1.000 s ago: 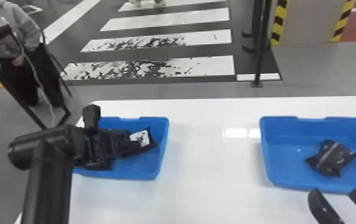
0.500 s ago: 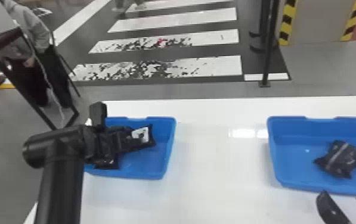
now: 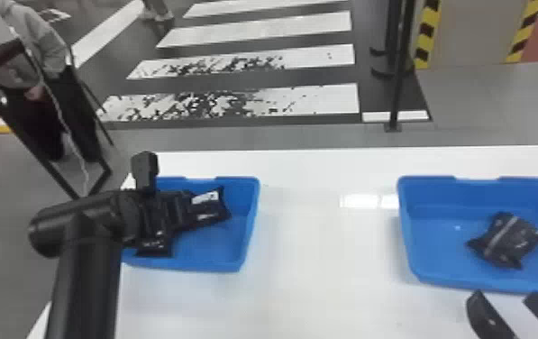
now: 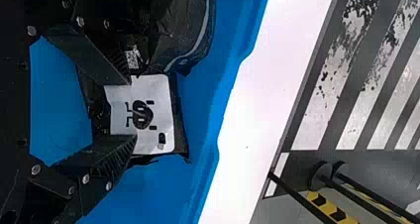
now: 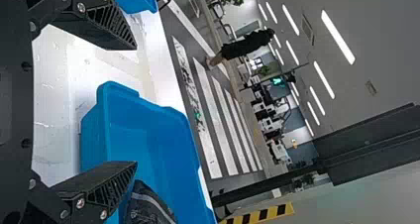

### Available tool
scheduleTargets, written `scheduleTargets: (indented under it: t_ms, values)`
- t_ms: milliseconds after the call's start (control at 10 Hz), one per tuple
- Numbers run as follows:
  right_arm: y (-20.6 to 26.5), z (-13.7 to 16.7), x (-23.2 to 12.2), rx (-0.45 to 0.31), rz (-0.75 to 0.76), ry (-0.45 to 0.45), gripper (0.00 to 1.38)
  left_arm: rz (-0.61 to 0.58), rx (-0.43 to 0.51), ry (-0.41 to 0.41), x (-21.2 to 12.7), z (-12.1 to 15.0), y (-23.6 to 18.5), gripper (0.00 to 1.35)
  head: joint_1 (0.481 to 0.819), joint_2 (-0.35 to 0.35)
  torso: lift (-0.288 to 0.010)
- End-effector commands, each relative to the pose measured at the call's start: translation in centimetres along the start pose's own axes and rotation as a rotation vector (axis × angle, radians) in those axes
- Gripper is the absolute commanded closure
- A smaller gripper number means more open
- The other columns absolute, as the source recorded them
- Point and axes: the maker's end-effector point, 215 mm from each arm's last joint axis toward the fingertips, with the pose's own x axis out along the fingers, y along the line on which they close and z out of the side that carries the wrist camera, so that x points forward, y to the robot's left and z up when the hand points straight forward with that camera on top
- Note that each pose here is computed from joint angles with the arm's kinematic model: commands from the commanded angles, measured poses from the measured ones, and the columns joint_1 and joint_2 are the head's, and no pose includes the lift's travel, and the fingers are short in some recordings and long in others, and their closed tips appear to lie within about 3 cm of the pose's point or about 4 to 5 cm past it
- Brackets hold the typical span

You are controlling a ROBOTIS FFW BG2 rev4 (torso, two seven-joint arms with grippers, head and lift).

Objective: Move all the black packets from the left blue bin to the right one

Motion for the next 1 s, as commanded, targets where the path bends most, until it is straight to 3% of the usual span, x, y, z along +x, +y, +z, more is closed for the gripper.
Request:
scheduleTargets:
  t_ms: [0,300,500,900]
  values:
    - [0.0,-0.3,0.0,0.012,0.001,0.006,0.21,-0.012,-0.002,-0.008,-0.1,0.3,-0.4,0.15,0.695,0.227,-0.138]
    - [0.2,-0.6,0.0,0.023,0.006,0.016,0.22,0.023,0.032,0.045,-2.1,-0.3,-1.1,0.15,0.695,0.219,-0.138]
    - [0.4,-1.2,0.1,0.034,0.013,0.031,0.22,0.115,0.059,0.03,-4.0,0.7,0.4,0.15,0.695,0.23,-0.138]
    - [0.3,-2.1,0.2,0.055,0.019,0.046,0.23,0.163,0.045,0.075,-2.6,0.4,1.7,0.15,0.695,0.272,-0.138]
